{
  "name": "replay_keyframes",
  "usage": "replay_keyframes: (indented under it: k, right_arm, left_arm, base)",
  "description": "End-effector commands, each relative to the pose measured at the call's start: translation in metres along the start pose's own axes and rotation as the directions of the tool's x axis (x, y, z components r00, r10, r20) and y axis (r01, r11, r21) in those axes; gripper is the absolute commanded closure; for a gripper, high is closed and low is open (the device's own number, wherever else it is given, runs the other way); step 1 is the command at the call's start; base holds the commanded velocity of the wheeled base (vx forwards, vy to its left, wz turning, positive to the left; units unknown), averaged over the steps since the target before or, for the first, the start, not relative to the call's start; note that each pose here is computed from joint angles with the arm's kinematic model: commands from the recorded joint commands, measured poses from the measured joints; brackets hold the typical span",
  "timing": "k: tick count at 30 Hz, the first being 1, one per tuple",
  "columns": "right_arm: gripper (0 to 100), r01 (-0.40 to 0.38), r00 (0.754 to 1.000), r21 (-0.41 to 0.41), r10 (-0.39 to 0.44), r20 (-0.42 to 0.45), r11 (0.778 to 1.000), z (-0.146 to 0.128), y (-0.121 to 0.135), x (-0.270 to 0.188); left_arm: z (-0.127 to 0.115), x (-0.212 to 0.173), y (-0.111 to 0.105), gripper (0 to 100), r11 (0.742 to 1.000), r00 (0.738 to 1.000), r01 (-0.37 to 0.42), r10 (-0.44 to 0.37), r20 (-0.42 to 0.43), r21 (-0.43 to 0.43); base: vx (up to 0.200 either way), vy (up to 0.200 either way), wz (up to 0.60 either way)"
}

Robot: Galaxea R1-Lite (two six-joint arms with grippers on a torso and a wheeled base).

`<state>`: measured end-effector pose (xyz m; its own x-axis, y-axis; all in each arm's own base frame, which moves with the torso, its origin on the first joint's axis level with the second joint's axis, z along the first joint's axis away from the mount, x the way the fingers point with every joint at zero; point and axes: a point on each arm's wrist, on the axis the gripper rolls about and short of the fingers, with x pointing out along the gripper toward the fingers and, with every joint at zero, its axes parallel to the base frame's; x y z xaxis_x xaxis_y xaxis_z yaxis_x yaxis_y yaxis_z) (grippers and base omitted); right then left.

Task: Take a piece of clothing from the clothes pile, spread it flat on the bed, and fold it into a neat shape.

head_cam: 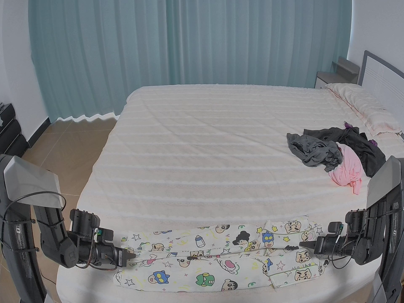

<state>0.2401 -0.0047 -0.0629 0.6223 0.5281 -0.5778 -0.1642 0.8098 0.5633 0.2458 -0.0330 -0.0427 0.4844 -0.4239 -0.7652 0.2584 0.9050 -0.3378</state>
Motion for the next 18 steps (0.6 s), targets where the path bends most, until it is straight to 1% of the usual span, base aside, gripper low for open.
replay_keyframes:
  k: [1, 7, 10, 12, 13, 14, 16, 17, 18]
  right_arm:
    - [0, 0.017, 1.000, 0.001, -0.018, 0.008, 1.000, 0.000, -0.001, 0.001]
    - [0, 0.037, 0.999, 0.021, -0.037, 0.020, 0.999, 0.000, 0.000, -0.010]
    - [0, 0.039, 0.999, 0.032, -0.040, 0.035, 0.999, 0.003, 0.000, -0.017]
    - [0, 0.036, 0.999, 0.051, -0.038, 0.037, 0.998, 0.003, -0.001, -0.013]
    - [0, 0.036, 0.999, 0.051, -0.038, 0.037, 0.998, 0.003, -0.001, -0.013]
    - [0, 0.030, 0.998, 0.070, -0.034, 0.049, 0.997, 0.007, -0.002, -0.008]
    - [0, 0.021, 0.998, 0.086, -0.027, 0.062, 0.996, 0.011, -0.001, -0.001]
    - [0, 0.022, 0.998, 0.090, -0.028, 0.065, 0.996, 0.012, 0.000, 0.000]
    - [0, 0.029, 0.997, 0.094, -0.036, 0.070, 0.995, 0.013, 0.001, 0.005]
  left_arm:
    - [-0.004, -0.001, -0.001, 0, 1.000, 1.000, 0.001, -0.001, -0.016, -0.005]
    - [-0.006, -0.007, 0.004, 0, 1.000, 1.000, -0.012, 0.012, -0.008, -0.029]
    - [-0.001, -0.016, 0.011, 0, 0.998, 0.999, -0.013, 0.015, 0.029, -0.061]
    - [0.000, -0.018, 0.017, 0, 0.996, 0.999, 0.019, -0.016, 0.040, -0.083]
    - [0.000, -0.018, 0.017, 0, 0.996, 0.999, 0.019, -0.016, 0.040, -0.083]
    - [0.001, -0.018, 0.021, 0, 0.992, 0.997, 0.069, -0.064, 0.053, -0.105]
    - [0.005, -0.018, 0.022, 0, 0.981, 0.990, 0.134, -0.125, 0.071, -0.139]
    - [0.007, -0.018, 0.022, 0, 0.977, 0.987, 0.149, -0.138, 0.076, -0.152]
    - [0.010, -0.018, 0.021, 0, 0.968, 0.983, 0.176, -0.162, 0.088, -0.181]
  base:
    - [0.000, 0.000, 0.00]
    - [0.000, 0.000, 0.00]
    - [0.000, 0.000, 0.00]
    - [0.000, 0.000, 0.00]
    - [0.000, 0.000, 0.00]
    - [0.000, 0.000, 0.00]
    - [0.000, 0.000, 0.00]
    - [0.000, 0.000, 0.00]
    - [0.000, 0.000, 0.00]
